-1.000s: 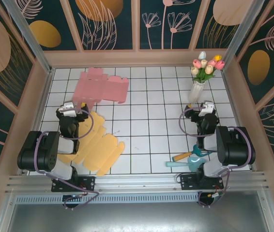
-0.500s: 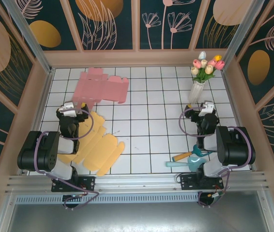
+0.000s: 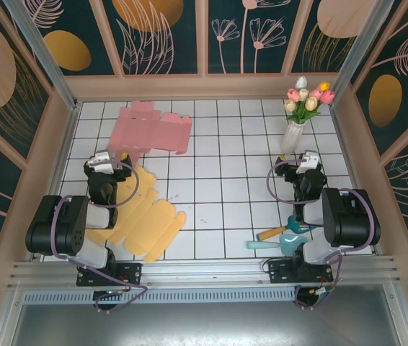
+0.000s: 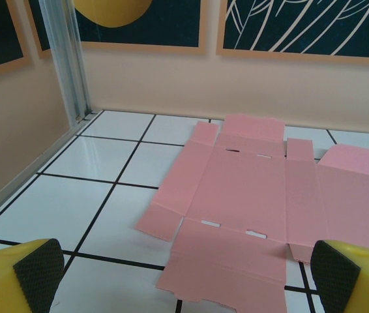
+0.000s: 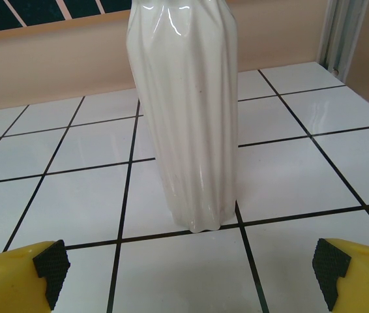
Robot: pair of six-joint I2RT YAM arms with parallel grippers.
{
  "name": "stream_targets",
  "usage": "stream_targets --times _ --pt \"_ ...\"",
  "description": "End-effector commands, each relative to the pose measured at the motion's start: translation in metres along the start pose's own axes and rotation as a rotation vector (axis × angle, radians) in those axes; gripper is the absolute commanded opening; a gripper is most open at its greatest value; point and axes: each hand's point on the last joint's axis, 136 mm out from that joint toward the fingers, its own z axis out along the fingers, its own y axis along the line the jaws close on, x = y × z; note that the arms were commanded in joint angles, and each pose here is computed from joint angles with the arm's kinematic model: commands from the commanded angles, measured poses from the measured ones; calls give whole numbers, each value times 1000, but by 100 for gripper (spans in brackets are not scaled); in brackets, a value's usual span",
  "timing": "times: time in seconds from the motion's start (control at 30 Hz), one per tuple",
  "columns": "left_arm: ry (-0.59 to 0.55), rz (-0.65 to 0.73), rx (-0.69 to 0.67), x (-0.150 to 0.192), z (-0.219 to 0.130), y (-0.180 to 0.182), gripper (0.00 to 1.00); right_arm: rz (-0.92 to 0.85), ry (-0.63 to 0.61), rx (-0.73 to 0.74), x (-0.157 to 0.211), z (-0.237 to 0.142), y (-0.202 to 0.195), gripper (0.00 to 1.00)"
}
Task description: Fold the paper box
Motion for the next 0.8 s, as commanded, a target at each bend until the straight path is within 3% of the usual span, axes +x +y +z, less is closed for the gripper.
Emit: stream_targets --times 0.0,0.57,0.63,0.77 --pt "-20 -6 10 -8 3 -1 99 2 -48 -19 -15 3 3 99" --pt "-20 19 51 -13 3 -8 99 -5 -51 -20 -16 3 4 99" --pt "-6 17 8 -25 4 -5 99 -28 -33 -31 -21 6 10 99" --pt "-59 -74 -167 -51 -10 22 99 -8 -32 90 -44 3 0 99"
